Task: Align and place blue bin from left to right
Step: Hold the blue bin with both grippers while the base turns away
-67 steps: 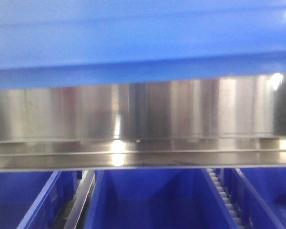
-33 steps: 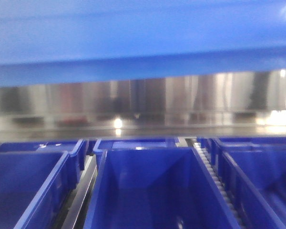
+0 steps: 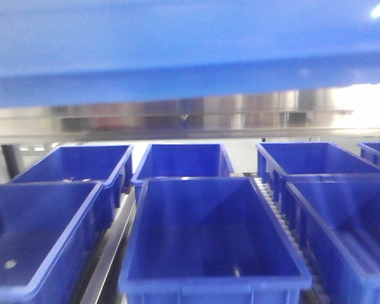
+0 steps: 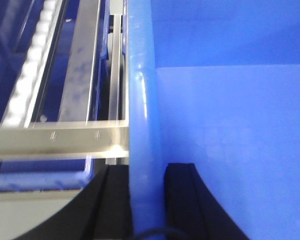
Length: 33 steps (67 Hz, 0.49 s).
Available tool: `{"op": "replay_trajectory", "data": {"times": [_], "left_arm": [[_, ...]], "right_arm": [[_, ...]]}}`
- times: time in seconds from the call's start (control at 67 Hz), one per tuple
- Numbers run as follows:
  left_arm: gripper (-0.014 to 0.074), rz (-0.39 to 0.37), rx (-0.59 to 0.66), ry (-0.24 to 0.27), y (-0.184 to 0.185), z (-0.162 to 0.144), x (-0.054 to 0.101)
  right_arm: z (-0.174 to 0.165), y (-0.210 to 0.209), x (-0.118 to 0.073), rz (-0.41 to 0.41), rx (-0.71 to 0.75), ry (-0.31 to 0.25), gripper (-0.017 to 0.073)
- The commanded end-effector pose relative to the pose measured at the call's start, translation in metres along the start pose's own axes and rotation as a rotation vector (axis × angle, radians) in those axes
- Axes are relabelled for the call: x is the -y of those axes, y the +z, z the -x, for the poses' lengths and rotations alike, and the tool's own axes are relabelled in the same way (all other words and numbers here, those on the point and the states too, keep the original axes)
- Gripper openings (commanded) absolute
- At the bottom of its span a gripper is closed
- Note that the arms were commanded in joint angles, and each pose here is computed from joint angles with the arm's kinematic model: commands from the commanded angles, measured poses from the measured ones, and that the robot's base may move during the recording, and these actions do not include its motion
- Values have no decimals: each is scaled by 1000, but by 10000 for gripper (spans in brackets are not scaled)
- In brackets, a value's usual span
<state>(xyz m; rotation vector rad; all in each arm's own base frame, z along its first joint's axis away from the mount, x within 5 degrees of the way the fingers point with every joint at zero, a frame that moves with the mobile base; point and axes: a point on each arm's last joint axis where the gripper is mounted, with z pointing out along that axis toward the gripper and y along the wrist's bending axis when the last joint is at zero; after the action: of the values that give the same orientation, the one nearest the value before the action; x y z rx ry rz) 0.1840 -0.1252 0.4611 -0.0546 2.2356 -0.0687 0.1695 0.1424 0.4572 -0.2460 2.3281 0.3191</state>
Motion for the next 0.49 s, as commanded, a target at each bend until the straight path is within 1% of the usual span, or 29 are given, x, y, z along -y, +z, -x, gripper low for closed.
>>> {"op": "replay_trajectory", "data": {"times": [0.0,0.478], "left_arm": [[-111,-79,57,-5,-9,5,3],[-111,-79,57,-5,-9,5,3]], "right_arm": [[10,-7,0,32,115,32,-70],[10,-7,0,32,115,32,-70]]}}
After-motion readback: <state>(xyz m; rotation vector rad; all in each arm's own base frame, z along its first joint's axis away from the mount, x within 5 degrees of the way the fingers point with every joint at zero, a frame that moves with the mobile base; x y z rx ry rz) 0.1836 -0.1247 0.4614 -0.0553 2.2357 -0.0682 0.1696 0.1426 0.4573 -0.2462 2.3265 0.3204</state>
